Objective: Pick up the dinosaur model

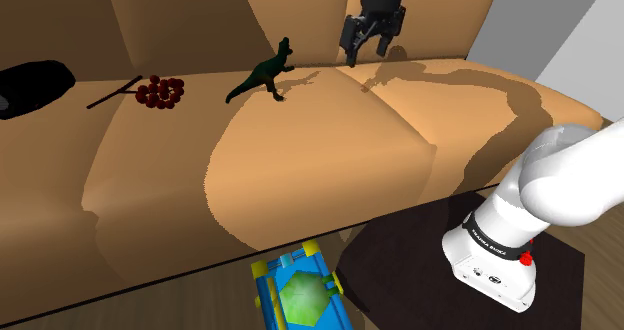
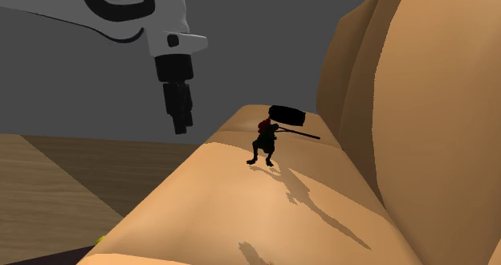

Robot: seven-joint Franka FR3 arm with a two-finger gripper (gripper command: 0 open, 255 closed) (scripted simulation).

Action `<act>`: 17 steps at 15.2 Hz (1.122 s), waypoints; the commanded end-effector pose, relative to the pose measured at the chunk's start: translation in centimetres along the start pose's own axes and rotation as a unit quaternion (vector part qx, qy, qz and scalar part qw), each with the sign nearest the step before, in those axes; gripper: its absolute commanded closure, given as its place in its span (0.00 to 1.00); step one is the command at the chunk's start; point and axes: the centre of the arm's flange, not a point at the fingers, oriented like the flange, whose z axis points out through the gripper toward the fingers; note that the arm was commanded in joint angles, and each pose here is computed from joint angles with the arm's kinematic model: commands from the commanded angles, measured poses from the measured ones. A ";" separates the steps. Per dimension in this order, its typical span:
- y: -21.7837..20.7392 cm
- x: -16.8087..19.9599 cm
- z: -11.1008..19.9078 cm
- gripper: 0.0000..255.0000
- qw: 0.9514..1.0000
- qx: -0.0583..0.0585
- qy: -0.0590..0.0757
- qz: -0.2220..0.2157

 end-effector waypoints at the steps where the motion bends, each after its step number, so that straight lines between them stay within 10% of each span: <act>1: -2.2 1.7 0.7 0.00 1.000 -0.005 0.004 0.017; 17: -16.8 16.2 7.4 0.00 0.988 -0.051 0.034 0.139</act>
